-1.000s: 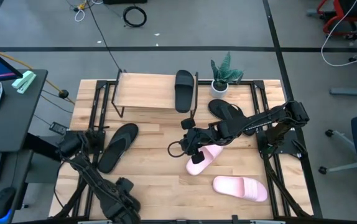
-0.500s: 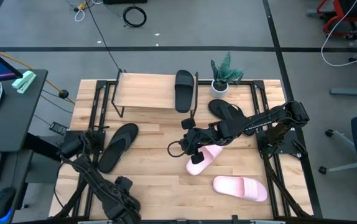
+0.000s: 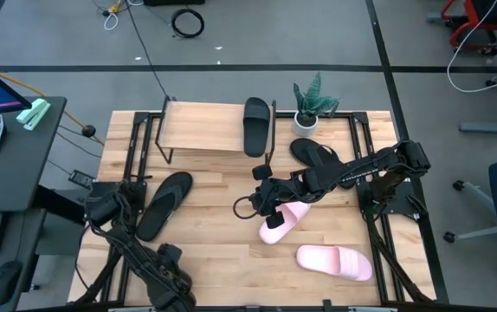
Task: Pick and place slides into the shelf
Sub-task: Put the black slide on the shelf
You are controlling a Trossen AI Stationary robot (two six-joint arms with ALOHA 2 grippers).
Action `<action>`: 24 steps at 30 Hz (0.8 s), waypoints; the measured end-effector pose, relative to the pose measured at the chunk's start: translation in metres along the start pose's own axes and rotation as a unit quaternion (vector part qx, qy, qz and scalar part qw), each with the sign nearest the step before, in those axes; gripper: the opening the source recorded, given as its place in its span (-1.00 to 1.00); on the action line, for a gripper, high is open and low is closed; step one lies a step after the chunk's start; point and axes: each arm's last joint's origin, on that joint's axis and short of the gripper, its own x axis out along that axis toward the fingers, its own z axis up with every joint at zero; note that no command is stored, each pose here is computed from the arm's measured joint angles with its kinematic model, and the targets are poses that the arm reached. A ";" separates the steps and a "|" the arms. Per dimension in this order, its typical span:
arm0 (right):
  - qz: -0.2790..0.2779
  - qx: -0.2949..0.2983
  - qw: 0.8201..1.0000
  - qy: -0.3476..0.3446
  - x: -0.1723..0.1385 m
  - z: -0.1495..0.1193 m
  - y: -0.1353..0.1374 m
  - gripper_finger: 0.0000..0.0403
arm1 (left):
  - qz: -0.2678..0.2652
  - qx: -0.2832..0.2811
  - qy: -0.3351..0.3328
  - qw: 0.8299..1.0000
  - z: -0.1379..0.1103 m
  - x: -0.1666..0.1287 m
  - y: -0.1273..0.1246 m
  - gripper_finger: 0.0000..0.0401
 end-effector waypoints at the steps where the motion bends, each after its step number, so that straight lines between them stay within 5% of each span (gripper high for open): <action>1: 0.000 0.000 1.000 0.000 0.000 0.000 0.000 -0.94 | 0.002 0.000 -0.002 1.000 0.000 0.000 0.000 -0.62; 24: 0.000 -0.001 1.000 0.000 0.000 0.000 0.000 -0.94 | 0.017 -0.009 -0.021 1.000 -0.009 0.013 0.006 -0.93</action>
